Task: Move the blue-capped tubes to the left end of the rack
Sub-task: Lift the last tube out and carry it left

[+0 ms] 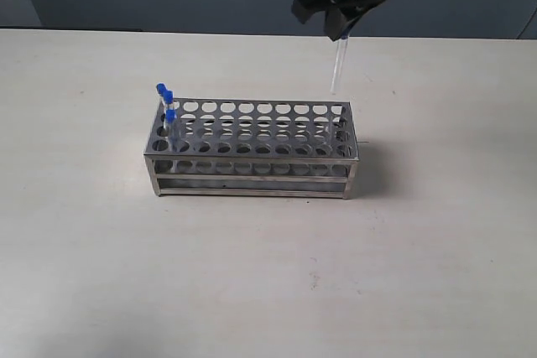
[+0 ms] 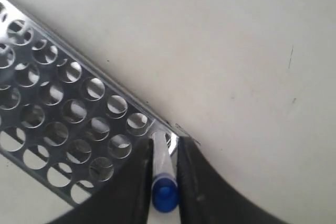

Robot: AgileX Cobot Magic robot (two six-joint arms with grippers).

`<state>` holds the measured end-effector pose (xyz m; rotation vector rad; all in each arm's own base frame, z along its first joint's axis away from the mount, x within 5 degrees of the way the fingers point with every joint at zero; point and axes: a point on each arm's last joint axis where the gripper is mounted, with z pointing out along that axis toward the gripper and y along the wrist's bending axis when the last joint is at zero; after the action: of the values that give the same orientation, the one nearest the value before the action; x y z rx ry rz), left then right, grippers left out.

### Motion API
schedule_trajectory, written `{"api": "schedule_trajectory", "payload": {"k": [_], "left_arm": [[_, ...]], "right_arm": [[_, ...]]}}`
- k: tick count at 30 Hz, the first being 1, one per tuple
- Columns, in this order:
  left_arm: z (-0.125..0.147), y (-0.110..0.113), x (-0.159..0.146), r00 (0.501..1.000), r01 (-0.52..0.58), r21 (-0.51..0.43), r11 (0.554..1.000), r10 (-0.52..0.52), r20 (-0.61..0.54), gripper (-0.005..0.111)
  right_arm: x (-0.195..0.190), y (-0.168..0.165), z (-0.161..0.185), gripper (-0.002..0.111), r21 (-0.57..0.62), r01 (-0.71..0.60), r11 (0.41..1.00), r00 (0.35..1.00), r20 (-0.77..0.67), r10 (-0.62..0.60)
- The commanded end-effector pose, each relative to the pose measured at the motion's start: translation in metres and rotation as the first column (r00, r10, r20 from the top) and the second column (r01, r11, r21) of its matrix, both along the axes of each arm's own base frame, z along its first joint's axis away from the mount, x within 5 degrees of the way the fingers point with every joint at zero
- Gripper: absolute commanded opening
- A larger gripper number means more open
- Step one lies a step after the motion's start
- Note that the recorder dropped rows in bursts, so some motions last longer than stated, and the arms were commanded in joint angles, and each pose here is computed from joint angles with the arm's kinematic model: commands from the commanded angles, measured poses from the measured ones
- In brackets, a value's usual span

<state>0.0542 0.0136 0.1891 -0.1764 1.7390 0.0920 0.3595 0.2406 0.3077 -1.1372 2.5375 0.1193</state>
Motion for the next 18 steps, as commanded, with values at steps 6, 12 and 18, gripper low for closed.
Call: {"api": "schedule_trajectory", "payload": {"k": [6, 12, 18], "left_arm": [[0.001, 0.000, 0.000, 1.000, 0.003, -0.001, 1.000, -0.003, 0.004, 0.001], [0.001, 0.000, 0.000, 1.000, 0.003, -0.001, 1.000, -0.003, 0.004, 0.001], [0.001, 0.000, 0.000, 1.000, 0.003, -0.001, 1.000, -0.003, 0.004, 0.001]], "right_arm": [[-0.043, 0.052, 0.012, 0.007, 0.137, -0.285, 0.949, 0.958, 0.011, 0.286], [-0.062, 0.093, 0.003, -0.001, 0.191, -0.430, 0.882, 0.903, 0.092, 0.420], [-0.074, 0.117, -0.014, -0.001, 0.184, -0.491, 0.852, 0.871, 0.097, 0.481]]}}
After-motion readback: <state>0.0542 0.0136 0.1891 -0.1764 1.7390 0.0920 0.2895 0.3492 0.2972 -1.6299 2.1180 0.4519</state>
